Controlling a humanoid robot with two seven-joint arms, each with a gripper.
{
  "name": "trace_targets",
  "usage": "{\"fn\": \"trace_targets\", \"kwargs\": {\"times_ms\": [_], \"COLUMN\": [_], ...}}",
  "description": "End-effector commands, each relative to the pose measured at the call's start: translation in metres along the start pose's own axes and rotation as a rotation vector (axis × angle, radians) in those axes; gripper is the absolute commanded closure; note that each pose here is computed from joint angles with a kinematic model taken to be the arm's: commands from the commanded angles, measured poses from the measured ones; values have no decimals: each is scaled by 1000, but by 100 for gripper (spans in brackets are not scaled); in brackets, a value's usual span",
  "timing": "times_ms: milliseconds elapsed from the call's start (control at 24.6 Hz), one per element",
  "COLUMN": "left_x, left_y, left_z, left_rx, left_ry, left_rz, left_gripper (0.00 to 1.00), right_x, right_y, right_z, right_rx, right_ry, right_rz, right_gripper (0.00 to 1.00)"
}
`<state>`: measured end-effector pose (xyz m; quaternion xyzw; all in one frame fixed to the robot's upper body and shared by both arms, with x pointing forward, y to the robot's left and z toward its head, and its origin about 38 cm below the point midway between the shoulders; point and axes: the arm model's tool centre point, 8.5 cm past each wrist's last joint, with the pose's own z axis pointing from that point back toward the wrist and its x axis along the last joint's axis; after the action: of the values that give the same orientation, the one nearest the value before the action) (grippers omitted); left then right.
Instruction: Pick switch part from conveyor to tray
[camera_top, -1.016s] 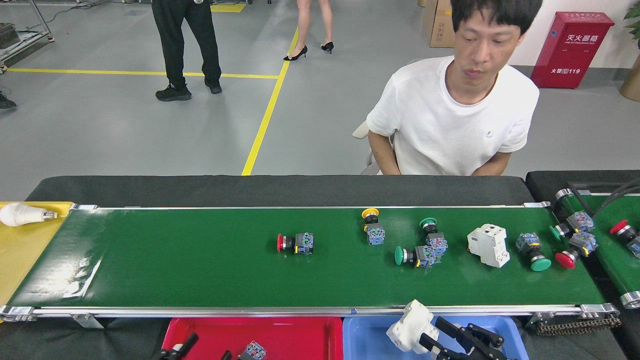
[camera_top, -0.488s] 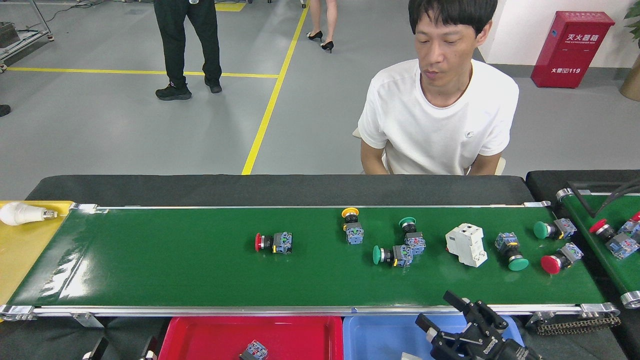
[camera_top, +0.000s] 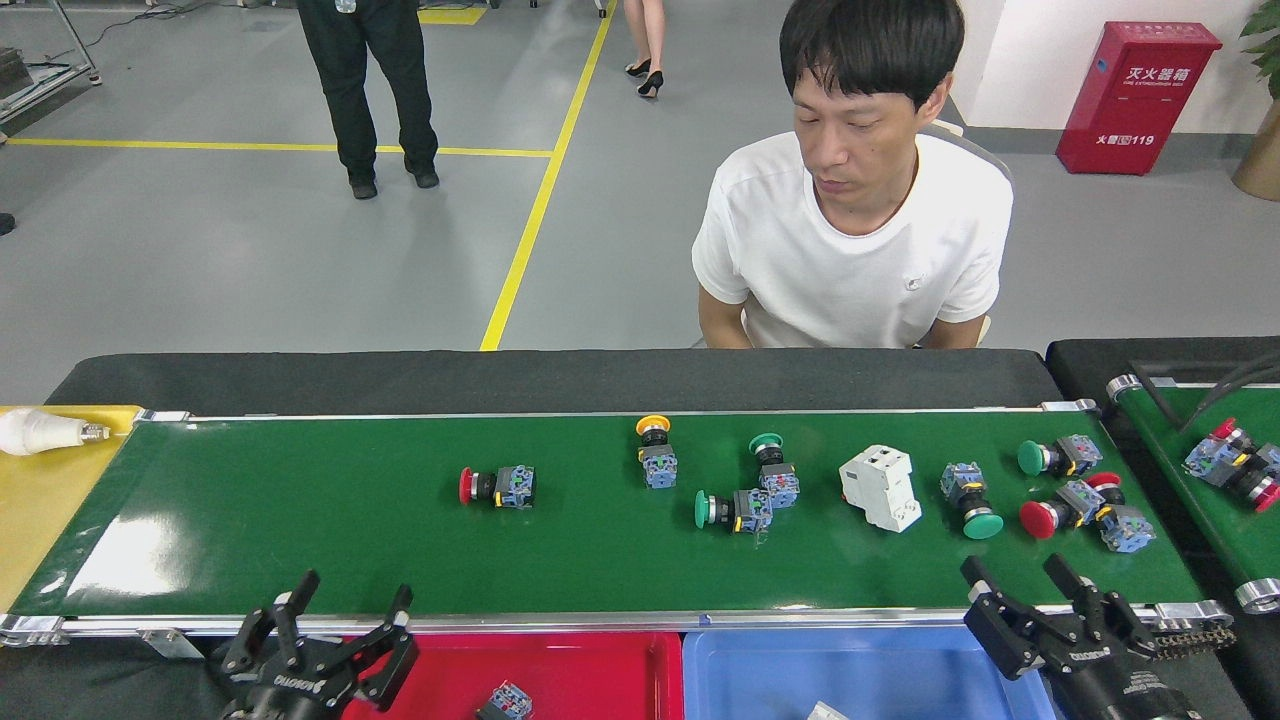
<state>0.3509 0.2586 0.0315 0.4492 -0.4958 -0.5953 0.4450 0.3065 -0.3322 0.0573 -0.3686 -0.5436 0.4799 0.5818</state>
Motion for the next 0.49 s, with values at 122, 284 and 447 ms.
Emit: {"fn": "trace_targets", "kwargs": {"times_ms": [122,284,447], "left_x": [1,-4,-4], "left_y": [4,6,14], "left_z": [-51,-84,-105], "left_rx": [-24,-51,-55], "left_ry": [33,37,28], "left_rz": [-32,-33,-37], "left_gripper": [0,0,0], "right_x": [3,8,12], "right_y": [-15,-19,-14], "right_z": [5,11,14], "right_rx": [-107,-207,-229], "right_ry": [8,-24,-23], "right_rz": [12,14,54], "right_gripper": [2,2,3]}}
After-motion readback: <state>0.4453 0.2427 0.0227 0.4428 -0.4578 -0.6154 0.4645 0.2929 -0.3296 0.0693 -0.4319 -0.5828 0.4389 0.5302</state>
